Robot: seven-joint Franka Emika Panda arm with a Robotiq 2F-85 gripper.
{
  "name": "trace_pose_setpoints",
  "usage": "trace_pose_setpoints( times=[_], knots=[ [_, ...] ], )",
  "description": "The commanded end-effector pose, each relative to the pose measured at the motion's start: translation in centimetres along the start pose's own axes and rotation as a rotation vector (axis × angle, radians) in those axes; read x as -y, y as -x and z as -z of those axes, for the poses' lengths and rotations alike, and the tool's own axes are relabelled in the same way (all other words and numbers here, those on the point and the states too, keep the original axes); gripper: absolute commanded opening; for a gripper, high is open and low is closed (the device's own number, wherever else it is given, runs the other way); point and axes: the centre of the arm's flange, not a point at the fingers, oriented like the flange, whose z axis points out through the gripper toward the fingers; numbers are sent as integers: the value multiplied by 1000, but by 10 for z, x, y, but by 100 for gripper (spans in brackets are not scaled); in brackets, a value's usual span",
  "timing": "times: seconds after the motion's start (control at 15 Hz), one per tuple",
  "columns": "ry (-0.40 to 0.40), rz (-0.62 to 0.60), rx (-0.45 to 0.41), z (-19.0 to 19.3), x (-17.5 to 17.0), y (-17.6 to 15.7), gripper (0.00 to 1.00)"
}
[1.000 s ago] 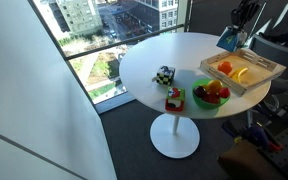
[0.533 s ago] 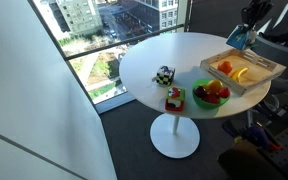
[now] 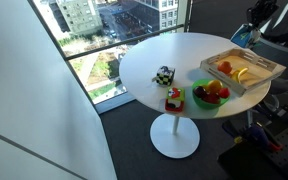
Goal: Pick up the block with the number four on it and put it in the tray
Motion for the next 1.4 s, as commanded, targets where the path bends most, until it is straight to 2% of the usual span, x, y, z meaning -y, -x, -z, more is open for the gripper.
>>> trace_pose_setpoints(
  times=[0.0,0.53,1.27,1.33],
  knots=[
    [34,-48,-33,-1,-14,-15,5],
    [92,-116,-61,-15,-34,-26,5],
    [125,-134,-3,-66,-37,-28,5],
    [126,-131,1,-68,-36,-28,29]
  ],
)
